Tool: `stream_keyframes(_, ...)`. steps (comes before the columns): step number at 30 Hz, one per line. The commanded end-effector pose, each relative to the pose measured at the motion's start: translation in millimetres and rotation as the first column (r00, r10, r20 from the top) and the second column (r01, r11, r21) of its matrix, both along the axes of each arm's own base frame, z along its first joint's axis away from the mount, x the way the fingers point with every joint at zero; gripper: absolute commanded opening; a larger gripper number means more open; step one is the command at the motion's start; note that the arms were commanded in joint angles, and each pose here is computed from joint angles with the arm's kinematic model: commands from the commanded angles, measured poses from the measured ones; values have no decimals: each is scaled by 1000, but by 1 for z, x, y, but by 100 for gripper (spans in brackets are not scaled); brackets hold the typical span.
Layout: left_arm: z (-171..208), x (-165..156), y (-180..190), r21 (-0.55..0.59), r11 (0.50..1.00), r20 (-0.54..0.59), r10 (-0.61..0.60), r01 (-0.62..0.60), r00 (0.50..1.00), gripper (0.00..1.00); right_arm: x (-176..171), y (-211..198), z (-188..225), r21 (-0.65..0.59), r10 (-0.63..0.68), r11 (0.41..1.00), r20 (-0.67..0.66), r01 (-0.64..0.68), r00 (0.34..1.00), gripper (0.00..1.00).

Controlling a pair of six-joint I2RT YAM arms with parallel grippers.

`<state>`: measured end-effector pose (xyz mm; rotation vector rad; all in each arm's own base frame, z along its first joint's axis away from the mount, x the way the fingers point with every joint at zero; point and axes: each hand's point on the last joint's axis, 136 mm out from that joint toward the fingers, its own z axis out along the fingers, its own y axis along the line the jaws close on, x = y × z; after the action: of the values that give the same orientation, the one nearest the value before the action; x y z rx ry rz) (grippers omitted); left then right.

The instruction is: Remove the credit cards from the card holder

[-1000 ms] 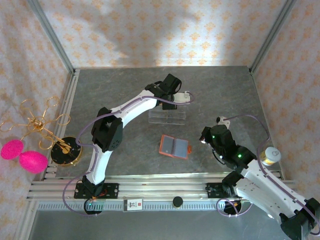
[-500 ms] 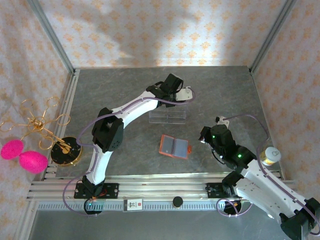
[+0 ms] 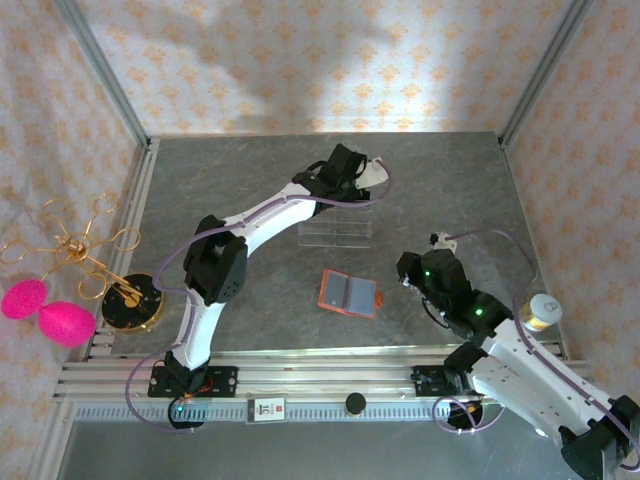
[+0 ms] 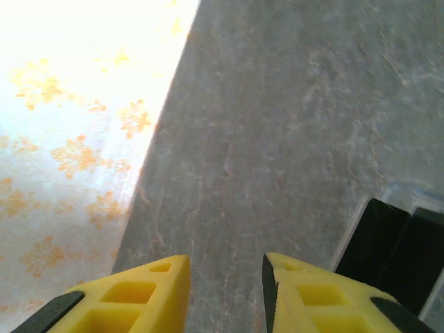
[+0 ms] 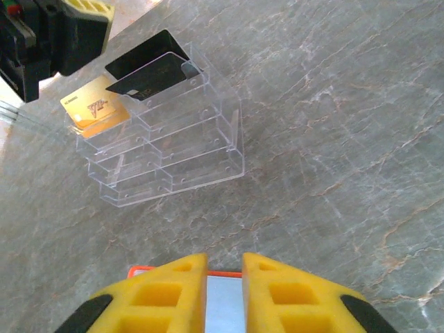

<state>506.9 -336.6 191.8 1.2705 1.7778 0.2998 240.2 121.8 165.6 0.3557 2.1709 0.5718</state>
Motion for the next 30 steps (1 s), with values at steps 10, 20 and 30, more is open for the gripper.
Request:
stream_keyframes(10, 183, -59, 52, -716, 688, 102, 272, -119, 957, 63, 82, 68, -11, -80, 143, 986, -10, -144, 990, 0)
stream_keyframes(20, 163, -158, 86, -939, 297, -133, 146, -171, 980, 99, 152, 102, -26, -186, 141, 972, -37, -145, 989, 0)
stream_keyframes(30, 121, -192, 99, -923, 261, -261, 110, -281, 959, 99, 189, 106, -33, -287, 85, 953, -64, -100, 994, 0)
